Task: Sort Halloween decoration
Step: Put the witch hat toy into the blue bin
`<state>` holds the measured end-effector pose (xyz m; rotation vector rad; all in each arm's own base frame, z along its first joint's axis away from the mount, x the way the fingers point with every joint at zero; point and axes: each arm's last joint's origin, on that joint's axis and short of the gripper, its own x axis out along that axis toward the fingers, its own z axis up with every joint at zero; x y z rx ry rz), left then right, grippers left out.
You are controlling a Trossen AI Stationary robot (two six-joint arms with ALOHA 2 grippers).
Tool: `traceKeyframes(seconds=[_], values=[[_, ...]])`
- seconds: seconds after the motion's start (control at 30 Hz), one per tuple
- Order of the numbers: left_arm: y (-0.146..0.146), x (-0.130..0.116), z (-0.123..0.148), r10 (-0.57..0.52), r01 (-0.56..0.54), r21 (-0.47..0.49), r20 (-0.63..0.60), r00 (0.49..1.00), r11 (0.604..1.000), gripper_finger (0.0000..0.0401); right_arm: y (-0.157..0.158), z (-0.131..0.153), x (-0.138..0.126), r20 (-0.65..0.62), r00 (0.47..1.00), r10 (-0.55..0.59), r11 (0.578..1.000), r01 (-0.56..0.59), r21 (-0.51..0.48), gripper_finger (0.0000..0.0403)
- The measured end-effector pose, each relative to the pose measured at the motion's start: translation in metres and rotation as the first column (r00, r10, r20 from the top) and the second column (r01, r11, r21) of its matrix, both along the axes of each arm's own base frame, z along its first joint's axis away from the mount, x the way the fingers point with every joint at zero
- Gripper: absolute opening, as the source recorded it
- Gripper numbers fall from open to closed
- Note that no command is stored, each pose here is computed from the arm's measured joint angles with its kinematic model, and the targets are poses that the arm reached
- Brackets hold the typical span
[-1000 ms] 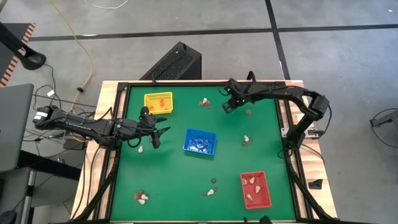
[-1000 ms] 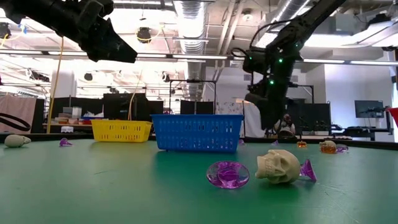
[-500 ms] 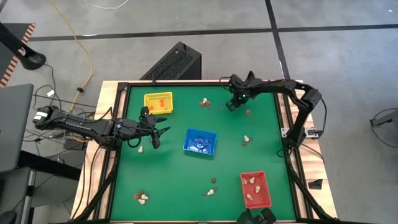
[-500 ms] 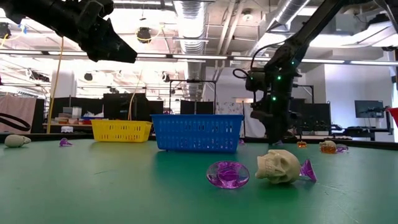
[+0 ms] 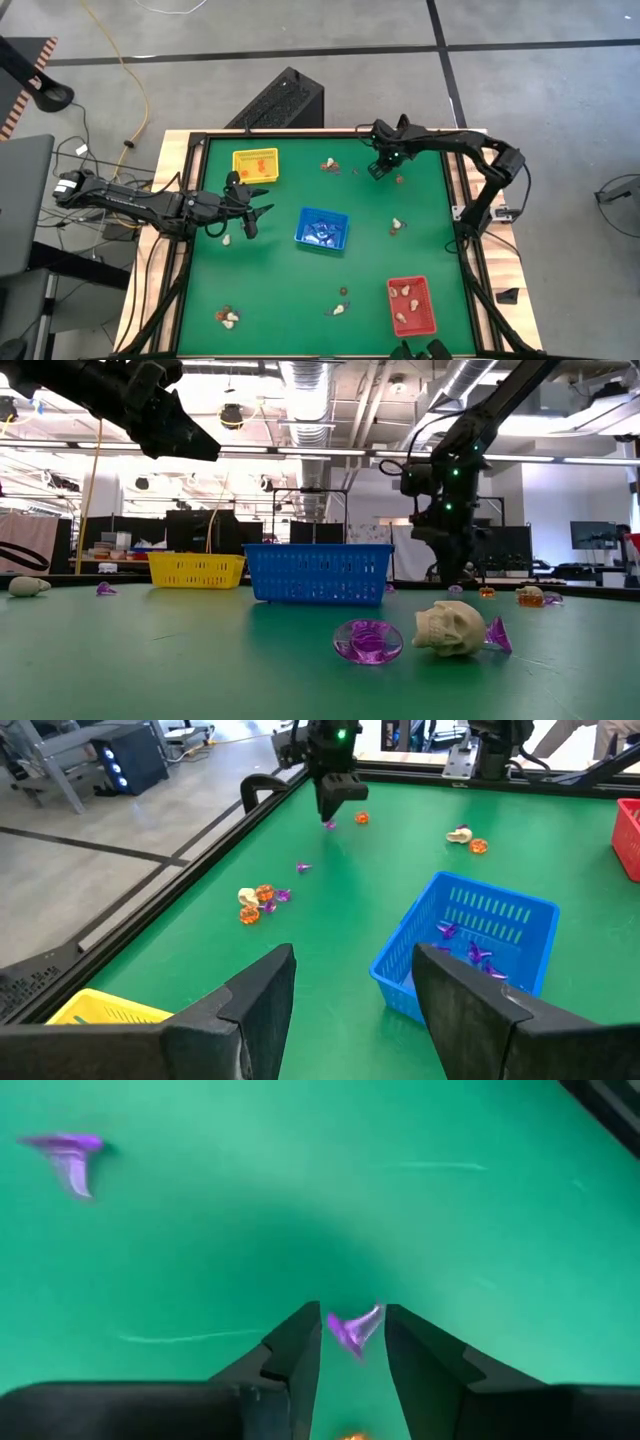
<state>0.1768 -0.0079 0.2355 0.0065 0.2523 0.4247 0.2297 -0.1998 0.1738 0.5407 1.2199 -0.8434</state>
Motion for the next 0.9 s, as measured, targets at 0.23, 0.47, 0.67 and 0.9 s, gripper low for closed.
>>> traceKeyframes(seconds=[0.23, 0.47, 0.67, 0.9], values=[[0.0, 0.0, 0.0, 0.001, -0.001, -0.001, 0.001, 1.0, 1.0, 0.0194, 0.001, 0.0, -0.001, -0.008, 1.0, 0.0, 1.0, 0.0, 0.007, 0.0145], [0.0, 0.0, 0.0, 0.0, 0.0, -0.002, 0.001, 1.0, 1.0, 0.0194, 0.002, -0.003, -0.002, -0.01, 1.0, -0.005, 1.0, 0.005, 0.011, 0.0145], [0.0, 0.0, 0.0, 0.001, -0.001, -0.007, 0.003, 1.0, 1.0, 0.0194, -0.001, -0.013, 0.001, -0.018, 0.999, -0.03, 0.999, 0.031, 0.026, 0.0145], [0.0, 0.0, 0.0, -0.015, 0.015, -0.012, 0.001, 1.0, 1.0, 0.0194, -0.001, -0.025, 0.005, -0.043, 0.999, -0.028, 0.999, 0.029, 0.041, 0.0144]])
